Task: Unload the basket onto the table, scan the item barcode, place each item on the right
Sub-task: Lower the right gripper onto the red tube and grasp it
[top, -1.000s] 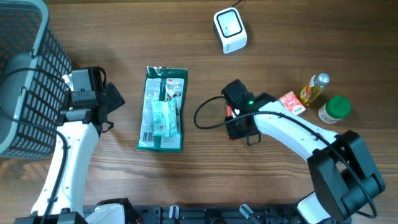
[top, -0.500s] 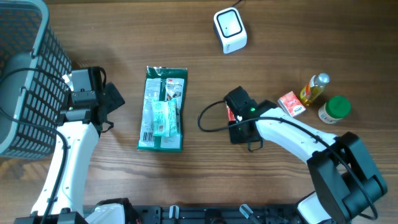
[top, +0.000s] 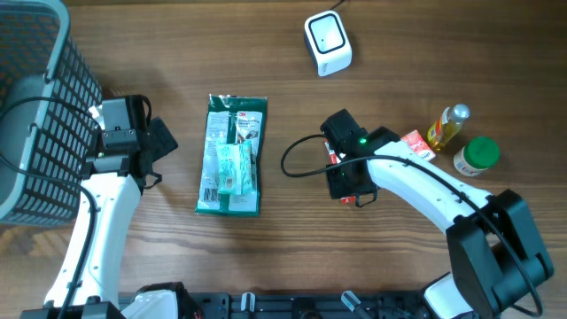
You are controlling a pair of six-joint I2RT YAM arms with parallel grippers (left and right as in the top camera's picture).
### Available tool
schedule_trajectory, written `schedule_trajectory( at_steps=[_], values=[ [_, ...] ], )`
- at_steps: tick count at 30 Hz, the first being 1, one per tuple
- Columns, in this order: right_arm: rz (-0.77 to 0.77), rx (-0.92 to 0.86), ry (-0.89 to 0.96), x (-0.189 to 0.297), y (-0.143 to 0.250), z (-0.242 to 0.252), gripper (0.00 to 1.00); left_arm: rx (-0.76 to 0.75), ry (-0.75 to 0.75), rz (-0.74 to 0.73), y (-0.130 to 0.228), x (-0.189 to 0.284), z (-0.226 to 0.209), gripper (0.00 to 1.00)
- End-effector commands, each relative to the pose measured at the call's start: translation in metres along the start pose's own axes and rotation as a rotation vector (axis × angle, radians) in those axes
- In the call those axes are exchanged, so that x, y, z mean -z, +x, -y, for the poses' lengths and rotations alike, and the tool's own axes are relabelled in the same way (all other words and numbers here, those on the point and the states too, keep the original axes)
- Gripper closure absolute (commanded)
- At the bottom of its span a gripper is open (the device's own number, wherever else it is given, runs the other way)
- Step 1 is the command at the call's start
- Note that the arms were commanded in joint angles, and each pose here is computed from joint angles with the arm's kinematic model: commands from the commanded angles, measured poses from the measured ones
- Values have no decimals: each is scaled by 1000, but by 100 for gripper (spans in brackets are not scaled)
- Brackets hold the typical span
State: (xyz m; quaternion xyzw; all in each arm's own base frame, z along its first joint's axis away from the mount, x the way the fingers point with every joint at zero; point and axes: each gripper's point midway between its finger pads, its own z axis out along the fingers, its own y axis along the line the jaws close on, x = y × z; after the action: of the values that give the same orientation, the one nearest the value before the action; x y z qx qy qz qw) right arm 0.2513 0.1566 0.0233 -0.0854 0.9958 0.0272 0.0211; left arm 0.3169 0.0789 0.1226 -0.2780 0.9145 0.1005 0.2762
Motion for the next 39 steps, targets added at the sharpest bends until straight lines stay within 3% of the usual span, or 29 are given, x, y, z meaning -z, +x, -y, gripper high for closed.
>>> schedule_trajectory(
  at_steps=[1, 14, 16, 31, 39],
  values=[
    [-27, -37, 21, -9, 9, 6, 55, 1, -6, -3, 1, -2, -2, 0],
    [4, -87, 69, -19, 9, 16, 56, 1, -6, -3, 1, -2, -2, 0],
    [4, -89, 87, -19, 10, 20, 61, 1, -6, -3, 1, -2, -2, 0],
    [-6, -119, 70, -20, 12, 18, 61, 1, -6, -3, 1, -2, -2, 0],
    [41, -133, 75, -41, 16, 25, 63, 1, -6, -3, 1, -2, -2, 0]
  ],
)
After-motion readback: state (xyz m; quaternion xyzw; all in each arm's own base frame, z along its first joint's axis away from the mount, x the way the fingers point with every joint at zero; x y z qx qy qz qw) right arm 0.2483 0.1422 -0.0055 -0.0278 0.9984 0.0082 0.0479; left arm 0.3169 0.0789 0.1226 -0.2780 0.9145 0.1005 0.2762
